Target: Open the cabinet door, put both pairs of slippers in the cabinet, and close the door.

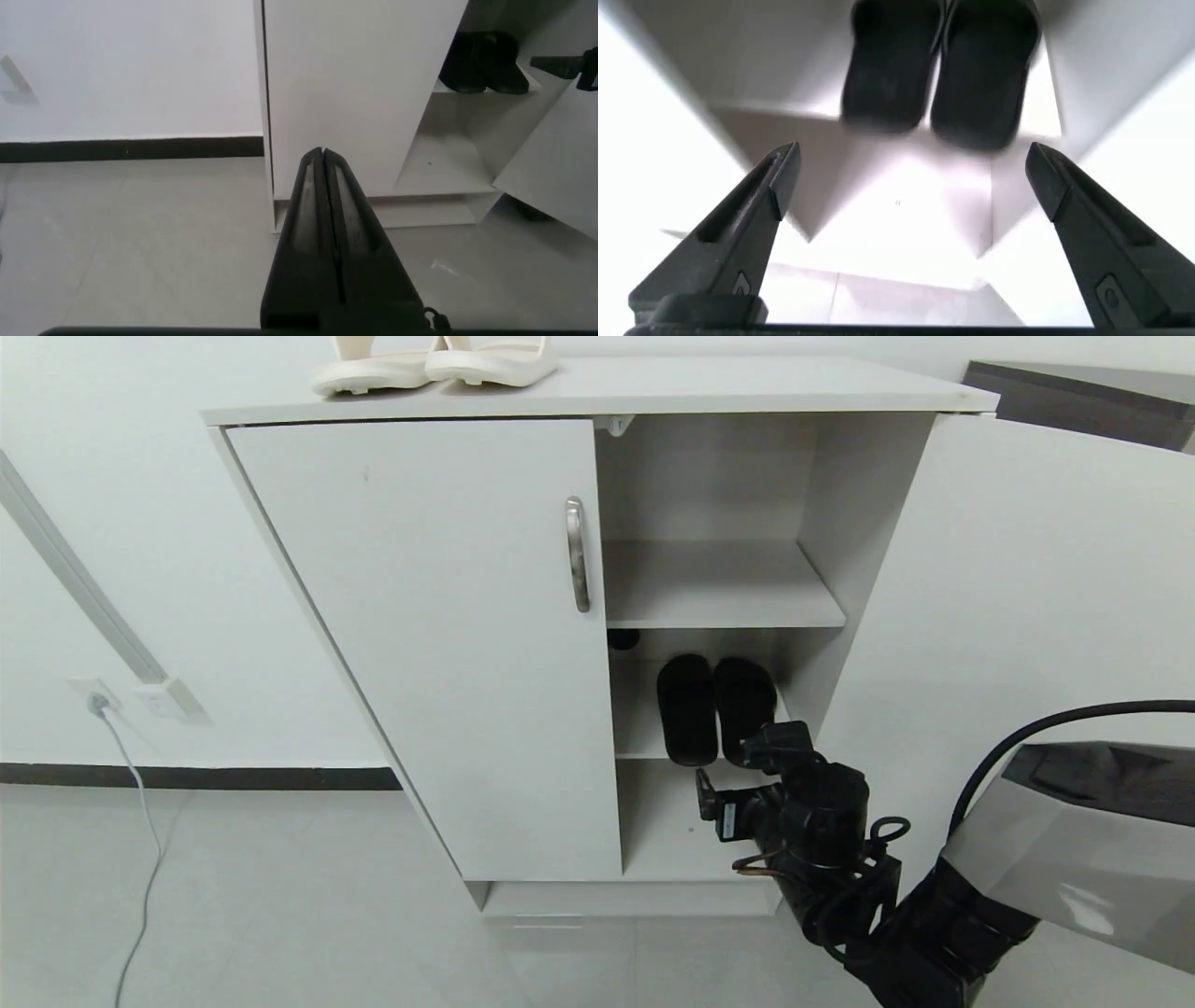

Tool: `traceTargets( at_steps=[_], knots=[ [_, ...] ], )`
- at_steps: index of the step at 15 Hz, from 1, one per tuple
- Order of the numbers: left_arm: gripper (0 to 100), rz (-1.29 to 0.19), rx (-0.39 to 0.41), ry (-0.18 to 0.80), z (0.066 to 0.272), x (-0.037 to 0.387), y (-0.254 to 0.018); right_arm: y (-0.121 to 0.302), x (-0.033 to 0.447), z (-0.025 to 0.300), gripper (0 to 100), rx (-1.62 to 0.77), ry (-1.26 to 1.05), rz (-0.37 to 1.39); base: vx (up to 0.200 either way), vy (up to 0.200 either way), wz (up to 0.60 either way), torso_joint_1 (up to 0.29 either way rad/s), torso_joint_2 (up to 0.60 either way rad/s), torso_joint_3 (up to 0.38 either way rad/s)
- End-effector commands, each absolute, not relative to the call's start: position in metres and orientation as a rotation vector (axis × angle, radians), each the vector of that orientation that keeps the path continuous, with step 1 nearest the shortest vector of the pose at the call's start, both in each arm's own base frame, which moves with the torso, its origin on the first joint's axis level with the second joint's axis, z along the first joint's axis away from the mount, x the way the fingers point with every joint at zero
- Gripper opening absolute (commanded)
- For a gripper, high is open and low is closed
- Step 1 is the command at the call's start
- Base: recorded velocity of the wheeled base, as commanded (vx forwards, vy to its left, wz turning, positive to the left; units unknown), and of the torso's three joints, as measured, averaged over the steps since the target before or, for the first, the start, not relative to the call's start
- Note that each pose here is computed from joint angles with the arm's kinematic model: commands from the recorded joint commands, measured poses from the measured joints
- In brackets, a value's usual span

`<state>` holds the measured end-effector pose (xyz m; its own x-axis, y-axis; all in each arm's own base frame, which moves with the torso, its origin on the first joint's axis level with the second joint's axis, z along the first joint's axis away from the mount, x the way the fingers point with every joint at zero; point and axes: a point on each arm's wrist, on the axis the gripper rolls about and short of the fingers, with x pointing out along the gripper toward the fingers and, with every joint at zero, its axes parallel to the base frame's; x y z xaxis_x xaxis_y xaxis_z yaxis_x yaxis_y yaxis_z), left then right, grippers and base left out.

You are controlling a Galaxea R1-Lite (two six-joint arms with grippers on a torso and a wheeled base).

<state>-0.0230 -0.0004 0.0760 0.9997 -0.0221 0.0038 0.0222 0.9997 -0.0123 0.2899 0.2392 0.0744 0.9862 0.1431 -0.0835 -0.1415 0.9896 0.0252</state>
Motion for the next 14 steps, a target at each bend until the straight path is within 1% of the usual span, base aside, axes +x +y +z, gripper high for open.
traceTargets(
  at_steps=[1,9,14],
  knots=[
    [0,-0.021,-0.012,-0.003,0.0761,-0.0229,-0.0003,0.2394,0.2892,0.0720,100,0.015,0.090,0.144,0.000,0.000,0.00,0.000,0.00,0.000],
    [0,-0.021,-0.012,-0.001,0.0759,-0.0229,-0.0003,0.2361,0.2858,0.0705,100,0.004,0.077,0.136,0.000,0.000,0.00,0.001,0.00,0.007],
    [0,-0.023,-0.011,-0.001,0.0759,-0.0229,-0.0004,0.2357,0.2838,0.0709,100,-0.003,0.060,0.132,0.000,0.000,0.00,0.004,0.00,0.167]
  ],
)
